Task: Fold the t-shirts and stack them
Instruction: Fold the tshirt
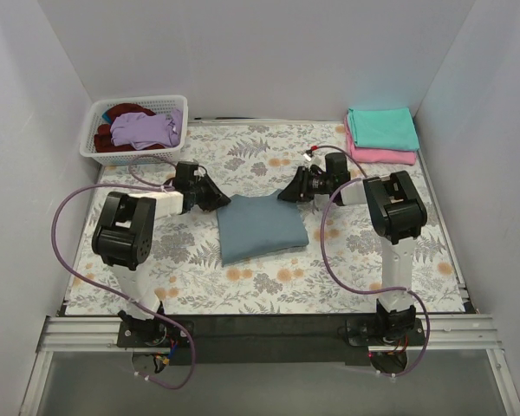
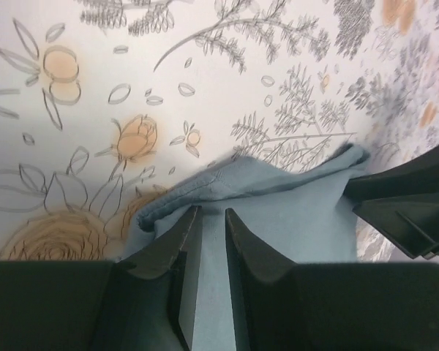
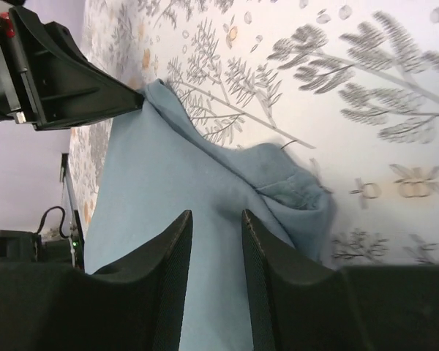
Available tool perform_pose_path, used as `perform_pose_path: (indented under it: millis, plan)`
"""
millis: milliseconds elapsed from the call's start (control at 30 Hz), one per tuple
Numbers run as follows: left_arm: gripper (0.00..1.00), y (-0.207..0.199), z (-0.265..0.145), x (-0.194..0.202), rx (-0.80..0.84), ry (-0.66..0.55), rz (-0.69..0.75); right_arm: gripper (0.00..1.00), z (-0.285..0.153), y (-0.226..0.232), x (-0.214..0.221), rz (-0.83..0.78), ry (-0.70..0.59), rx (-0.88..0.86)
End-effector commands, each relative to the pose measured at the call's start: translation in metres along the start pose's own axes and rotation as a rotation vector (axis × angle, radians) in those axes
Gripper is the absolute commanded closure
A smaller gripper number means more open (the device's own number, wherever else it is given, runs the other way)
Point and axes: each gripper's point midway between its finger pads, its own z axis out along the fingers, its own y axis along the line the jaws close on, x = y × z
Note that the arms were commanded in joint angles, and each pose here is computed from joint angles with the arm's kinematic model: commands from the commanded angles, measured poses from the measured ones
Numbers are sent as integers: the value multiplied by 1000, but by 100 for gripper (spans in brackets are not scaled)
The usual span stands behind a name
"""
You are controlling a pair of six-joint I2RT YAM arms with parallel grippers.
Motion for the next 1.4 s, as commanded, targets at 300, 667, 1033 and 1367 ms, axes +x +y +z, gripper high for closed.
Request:
perform_pose_path:
  millis: [300,667,1033,1367]
  plan:
    - [62,-54,-36,-46,141,-99,58,58,-47,61,-58,-24,-170,-210]
    - [60,-75,-110,78,262,20,81,29,-88,156,64,117,-111,-539]
    - [67,14,-84,139,91,118,-116,33,-79,62,123,299,-124,-292]
    - [69,8,-103,108,70,3,-119,34,-93,111,93,161,-148,-330]
